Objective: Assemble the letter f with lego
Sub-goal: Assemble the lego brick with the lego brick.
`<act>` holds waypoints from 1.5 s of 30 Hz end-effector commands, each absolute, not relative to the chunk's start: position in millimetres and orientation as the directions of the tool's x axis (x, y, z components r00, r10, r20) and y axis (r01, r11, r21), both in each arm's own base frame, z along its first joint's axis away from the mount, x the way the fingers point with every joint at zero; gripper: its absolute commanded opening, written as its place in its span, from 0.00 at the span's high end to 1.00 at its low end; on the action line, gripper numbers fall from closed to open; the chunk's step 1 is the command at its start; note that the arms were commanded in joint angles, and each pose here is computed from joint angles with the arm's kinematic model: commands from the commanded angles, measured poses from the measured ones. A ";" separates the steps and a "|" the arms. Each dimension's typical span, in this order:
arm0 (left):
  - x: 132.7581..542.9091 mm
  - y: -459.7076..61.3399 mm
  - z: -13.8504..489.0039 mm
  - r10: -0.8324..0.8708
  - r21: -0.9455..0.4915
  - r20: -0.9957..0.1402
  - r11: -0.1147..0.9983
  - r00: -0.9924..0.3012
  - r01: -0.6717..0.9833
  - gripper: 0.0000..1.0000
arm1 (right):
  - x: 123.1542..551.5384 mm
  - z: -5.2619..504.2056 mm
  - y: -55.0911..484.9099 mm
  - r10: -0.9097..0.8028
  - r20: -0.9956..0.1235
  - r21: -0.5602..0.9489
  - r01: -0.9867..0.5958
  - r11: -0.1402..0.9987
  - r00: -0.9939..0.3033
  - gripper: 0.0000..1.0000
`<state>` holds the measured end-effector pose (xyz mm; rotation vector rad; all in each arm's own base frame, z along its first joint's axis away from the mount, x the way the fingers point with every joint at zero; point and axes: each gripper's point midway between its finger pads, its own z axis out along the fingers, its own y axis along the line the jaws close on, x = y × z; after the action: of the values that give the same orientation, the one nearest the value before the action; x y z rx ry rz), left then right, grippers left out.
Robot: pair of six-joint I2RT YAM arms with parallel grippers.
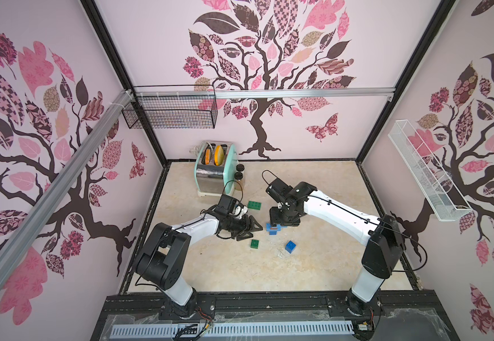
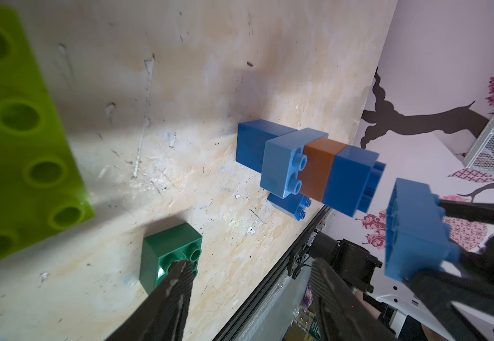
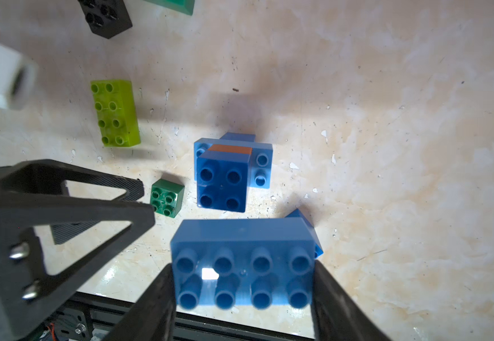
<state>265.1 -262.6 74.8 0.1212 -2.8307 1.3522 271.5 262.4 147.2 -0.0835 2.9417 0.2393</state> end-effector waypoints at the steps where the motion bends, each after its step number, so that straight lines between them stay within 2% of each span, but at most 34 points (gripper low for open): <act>1: 272.4 -273.5 83.7 -0.052 -0.800 -0.007 0.599 -0.999 -0.026 0.34 | 277.4 152.9 266.7 -0.014 -0.219 0.166 -0.051 0.985 -0.976 0.41; 20: 280.4 -279.2 75.1 -0.053 -0.805 -0.001 0.593 -0.999 -0.031 0.36 | 294.0 149.3 273.3 -0.038 -0.231 0.117 -0.067 0.991 -0.972 0.41; 45: 283.9 -281.3 66.8 -0.052 -0.799 0.017 0.599 -0.998 -0.045 0.37 | 293.7 135.0 268.5 -0.055 -0.205 0.070 -0.071 0.995 -0.977 0.41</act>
<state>278.1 -277.5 66.0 0.1044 -2.8133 1.3900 292.2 269.9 131.4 -0.0936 2.9394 0.1363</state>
